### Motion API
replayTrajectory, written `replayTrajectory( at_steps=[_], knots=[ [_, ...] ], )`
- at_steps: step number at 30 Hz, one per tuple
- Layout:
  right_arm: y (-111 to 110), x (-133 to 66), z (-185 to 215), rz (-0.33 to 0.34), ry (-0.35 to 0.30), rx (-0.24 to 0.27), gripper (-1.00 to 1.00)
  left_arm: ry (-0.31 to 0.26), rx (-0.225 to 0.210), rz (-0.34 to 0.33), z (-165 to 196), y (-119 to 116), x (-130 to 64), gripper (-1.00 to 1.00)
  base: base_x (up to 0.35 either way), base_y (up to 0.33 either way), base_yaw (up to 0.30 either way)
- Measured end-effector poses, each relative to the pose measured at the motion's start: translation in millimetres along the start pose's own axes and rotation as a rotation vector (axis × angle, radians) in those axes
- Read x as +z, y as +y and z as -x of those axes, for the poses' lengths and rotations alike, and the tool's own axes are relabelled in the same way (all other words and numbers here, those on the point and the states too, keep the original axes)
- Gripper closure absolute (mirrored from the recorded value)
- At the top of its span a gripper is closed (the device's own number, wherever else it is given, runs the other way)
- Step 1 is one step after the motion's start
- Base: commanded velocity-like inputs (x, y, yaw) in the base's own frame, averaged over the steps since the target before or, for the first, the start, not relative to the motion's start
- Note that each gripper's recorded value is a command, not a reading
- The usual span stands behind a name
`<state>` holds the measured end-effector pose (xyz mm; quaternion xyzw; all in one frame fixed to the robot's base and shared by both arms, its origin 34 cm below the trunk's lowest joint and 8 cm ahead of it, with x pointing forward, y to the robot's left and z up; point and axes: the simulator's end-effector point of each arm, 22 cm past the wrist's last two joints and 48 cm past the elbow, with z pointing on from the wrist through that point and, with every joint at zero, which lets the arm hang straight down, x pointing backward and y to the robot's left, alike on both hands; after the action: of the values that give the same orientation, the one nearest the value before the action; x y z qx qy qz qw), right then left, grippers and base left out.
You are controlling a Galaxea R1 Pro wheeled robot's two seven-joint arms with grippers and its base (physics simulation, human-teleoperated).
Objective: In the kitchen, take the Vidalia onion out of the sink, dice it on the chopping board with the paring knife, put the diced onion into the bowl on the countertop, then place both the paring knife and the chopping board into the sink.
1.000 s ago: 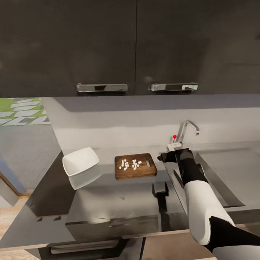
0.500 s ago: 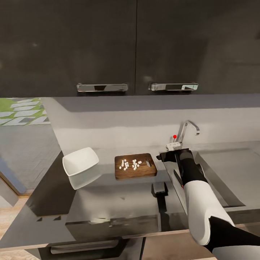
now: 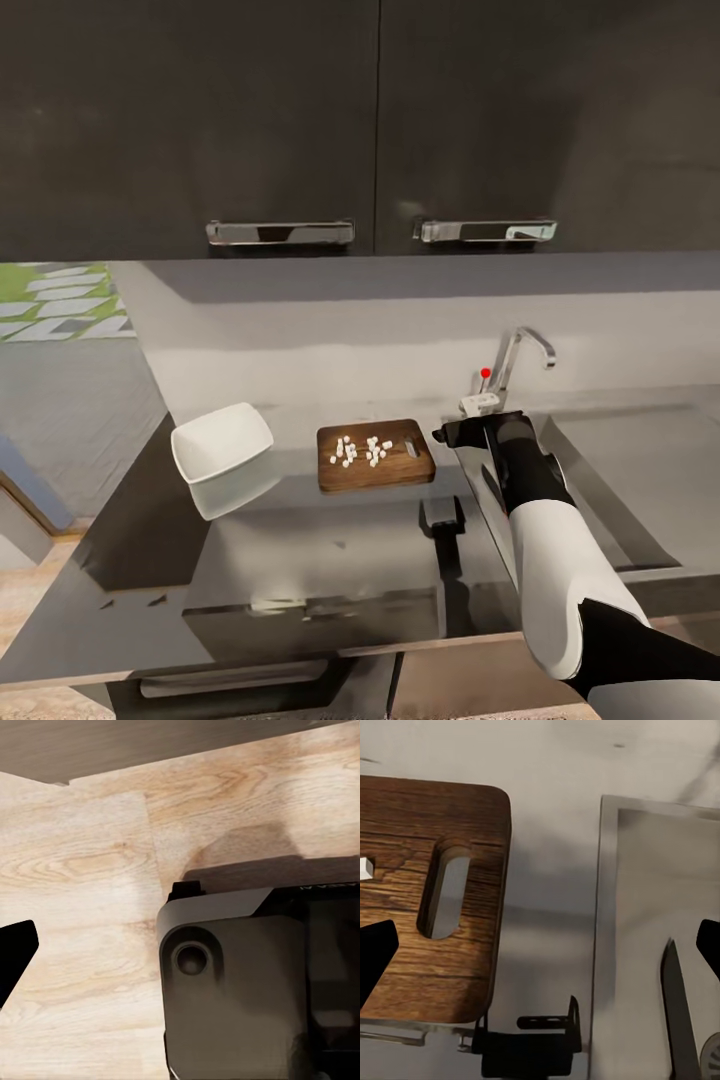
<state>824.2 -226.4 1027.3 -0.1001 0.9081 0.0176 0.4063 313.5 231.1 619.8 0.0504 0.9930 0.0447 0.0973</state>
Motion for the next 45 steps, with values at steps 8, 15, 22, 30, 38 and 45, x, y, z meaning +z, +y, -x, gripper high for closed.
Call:
replayTrajectory(
  at_steps=[8, 15, 22, 30, 38, 45],
  knots=[
    [1, 6.3, -6, 0.003, 0.012, 0.001, -1.0, 0.022, 0.0, -0.004, -9, -4, 1.0, -1.0, 0.0, 0.0, 0.0],
    [1, 11.7, -12, 0.006, 0.023, 0.003, -1.0, 0.087, 0.005, -0.015, -52, -12, -2.1, -1.0, 0.0, 0.0, 0.0],
    [2, 16.2, -17, 0.007, 0.033, 0.001, -1.0, 0.159, 0.008, -0.053, -104, -25, -9.9, -1.0, 0.0, 0.0, 0.0],
    [3, 16.5, -16, 0.009, 0.03, -0.002, -1.0, 0.161, 0.001, -0.071, -106, -28, -10.3, -1.0, 0.0, 0.0, 0.0],
    [6, 16.2, -15, 0.014, 0.025, -0.006, -1.0, 0.161, 0.001, -0.072, -106, -28, -10.5, -1.0, 0.138, 0.057, 0.0],
    [6, 16.8, -15, 0.015, 0.026, -0.005, -1.0, 0.161, 0.001, -0.071, -106, -28, -10.3, -1.0, 0.032, 0.013, 0.0]
  ],
)
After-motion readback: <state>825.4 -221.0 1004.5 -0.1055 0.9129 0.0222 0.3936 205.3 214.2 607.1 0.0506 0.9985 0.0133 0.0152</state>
